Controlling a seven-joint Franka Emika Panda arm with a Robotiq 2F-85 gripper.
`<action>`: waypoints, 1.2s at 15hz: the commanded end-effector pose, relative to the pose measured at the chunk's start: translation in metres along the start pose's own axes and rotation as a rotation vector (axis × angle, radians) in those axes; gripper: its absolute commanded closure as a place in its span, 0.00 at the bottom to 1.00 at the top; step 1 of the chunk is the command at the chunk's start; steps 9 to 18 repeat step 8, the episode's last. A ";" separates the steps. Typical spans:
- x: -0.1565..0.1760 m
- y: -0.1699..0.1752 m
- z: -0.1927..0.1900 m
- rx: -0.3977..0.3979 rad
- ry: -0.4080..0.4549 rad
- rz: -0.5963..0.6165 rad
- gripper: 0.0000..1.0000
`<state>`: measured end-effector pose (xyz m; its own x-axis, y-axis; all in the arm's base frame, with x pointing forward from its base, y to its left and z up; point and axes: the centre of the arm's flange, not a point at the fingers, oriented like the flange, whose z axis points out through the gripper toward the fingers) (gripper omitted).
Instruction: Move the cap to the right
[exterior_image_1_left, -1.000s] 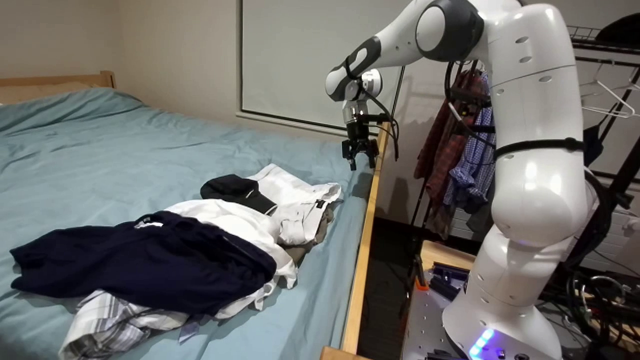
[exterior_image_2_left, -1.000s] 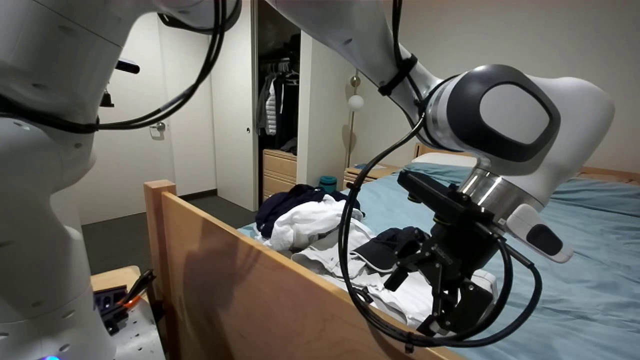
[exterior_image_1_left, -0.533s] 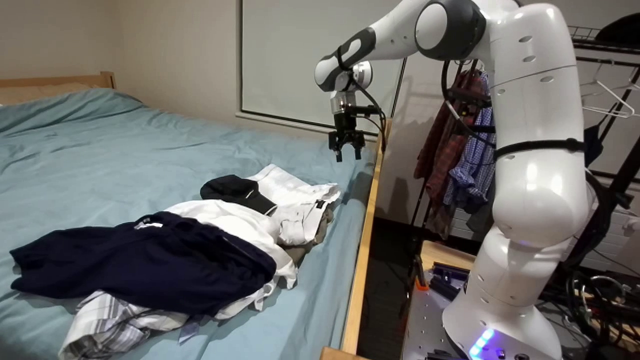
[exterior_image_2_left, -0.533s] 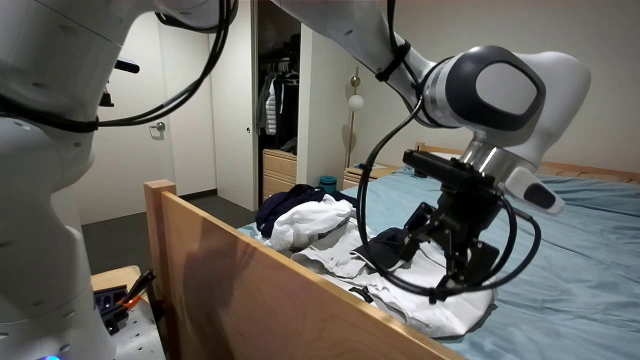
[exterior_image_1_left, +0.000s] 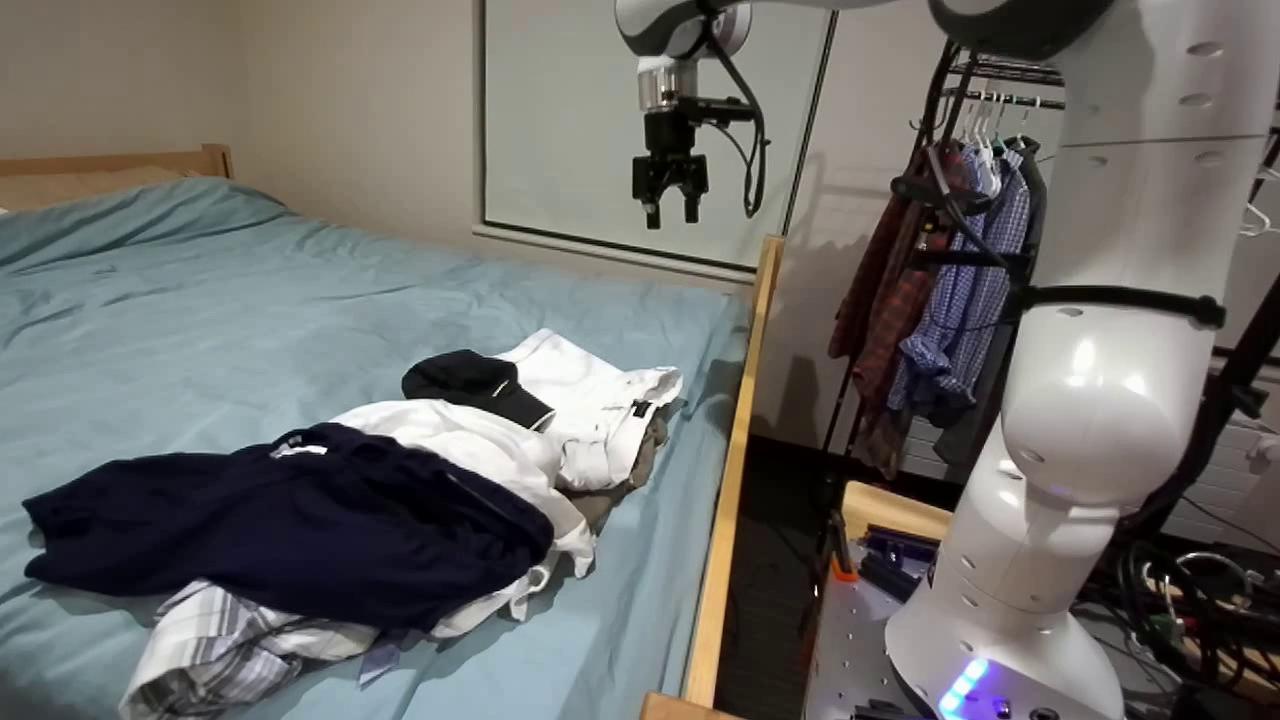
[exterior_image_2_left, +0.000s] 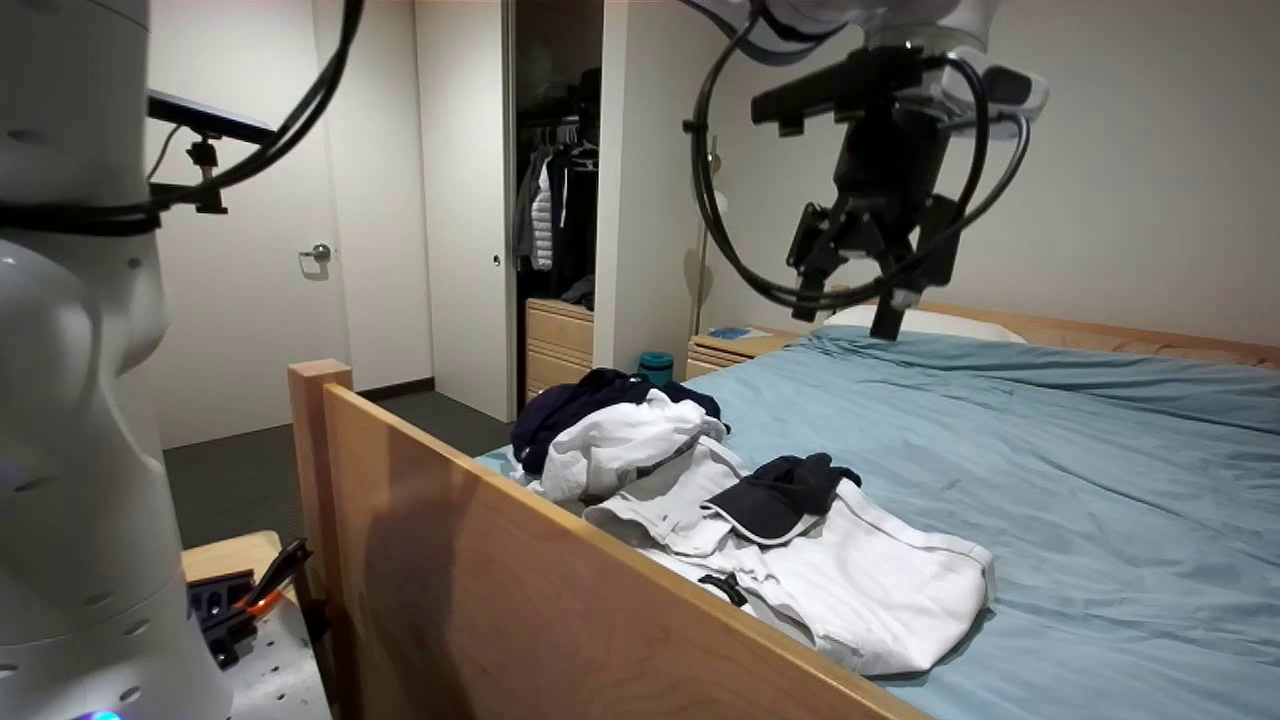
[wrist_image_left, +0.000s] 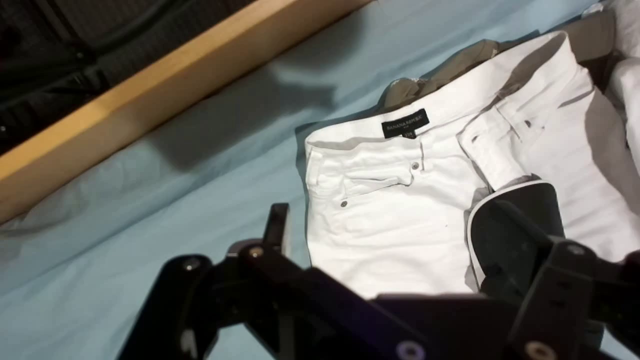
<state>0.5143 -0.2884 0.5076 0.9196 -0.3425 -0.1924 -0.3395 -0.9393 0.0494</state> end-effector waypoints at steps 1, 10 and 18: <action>-0.076 -0.010 0.011 -0.077 0.076 -0.097 0.00; -0.077 -0.024 0.012 -0.074 0.103 -0.128 0.00; -0.077 -0.024 0.012 -0.074 0.103 -0.128 0.00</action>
